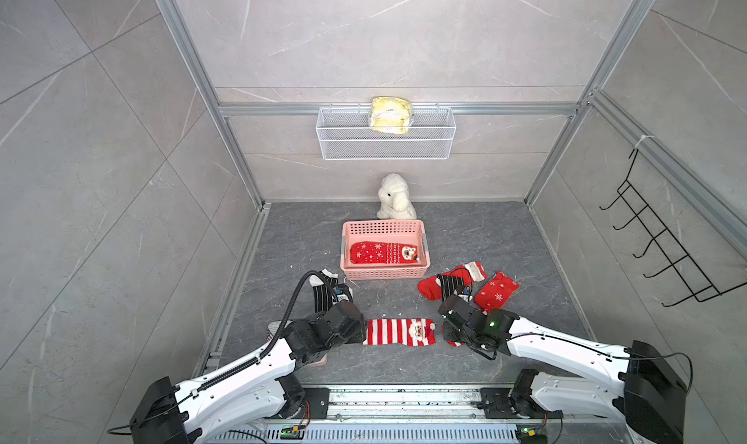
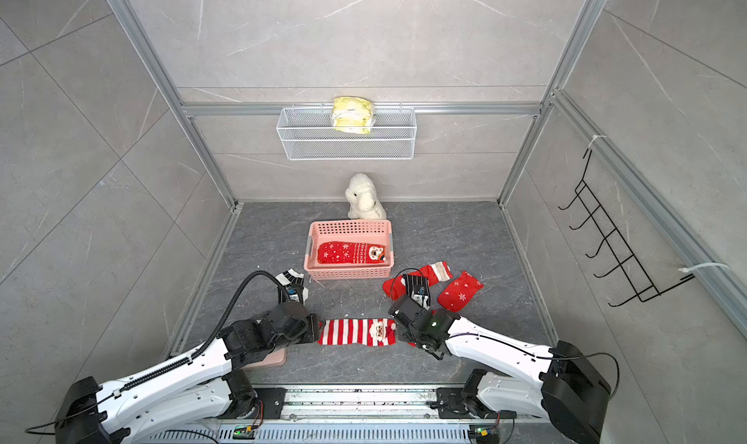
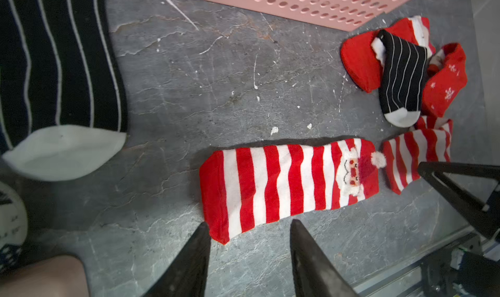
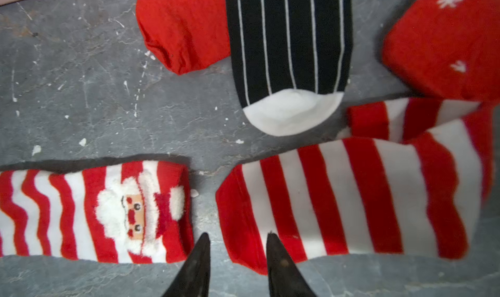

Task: Place the socks together as a pair
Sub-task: Flatten out the sock at the center of the board.

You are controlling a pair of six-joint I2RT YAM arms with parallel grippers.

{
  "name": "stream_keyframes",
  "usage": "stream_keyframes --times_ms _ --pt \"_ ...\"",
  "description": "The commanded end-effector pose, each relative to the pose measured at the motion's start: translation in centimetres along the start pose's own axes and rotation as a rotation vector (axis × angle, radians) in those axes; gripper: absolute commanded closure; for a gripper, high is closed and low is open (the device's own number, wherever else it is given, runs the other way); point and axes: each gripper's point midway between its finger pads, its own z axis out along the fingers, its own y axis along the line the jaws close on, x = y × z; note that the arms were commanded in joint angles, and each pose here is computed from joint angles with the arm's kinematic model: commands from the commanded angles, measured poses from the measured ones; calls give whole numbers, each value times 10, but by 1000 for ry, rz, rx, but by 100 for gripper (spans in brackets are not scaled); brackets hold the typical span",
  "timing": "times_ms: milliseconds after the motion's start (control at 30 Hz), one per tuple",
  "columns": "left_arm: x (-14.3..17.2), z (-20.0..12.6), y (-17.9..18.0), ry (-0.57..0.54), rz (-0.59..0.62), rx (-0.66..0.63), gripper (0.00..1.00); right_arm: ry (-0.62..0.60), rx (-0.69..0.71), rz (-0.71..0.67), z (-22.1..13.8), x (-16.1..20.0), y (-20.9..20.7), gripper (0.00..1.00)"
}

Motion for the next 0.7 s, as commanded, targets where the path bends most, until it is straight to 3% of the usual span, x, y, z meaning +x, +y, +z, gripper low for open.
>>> stream_keyframes --times_ms 0,100,300,667 --pt "2 9 -13 19 -15 63 62 12 79 -30 6 6 -16 63" --pt "7 18 -10 41 -19 40 73 25 67 -37 10 7 -9 64" --pt "23 36 2 95 -43 -15 81 40 51 -51 14 5 3 63" --pt "46 51 29 141 -83 -95 82 62 31 -77 23 10 23 64"
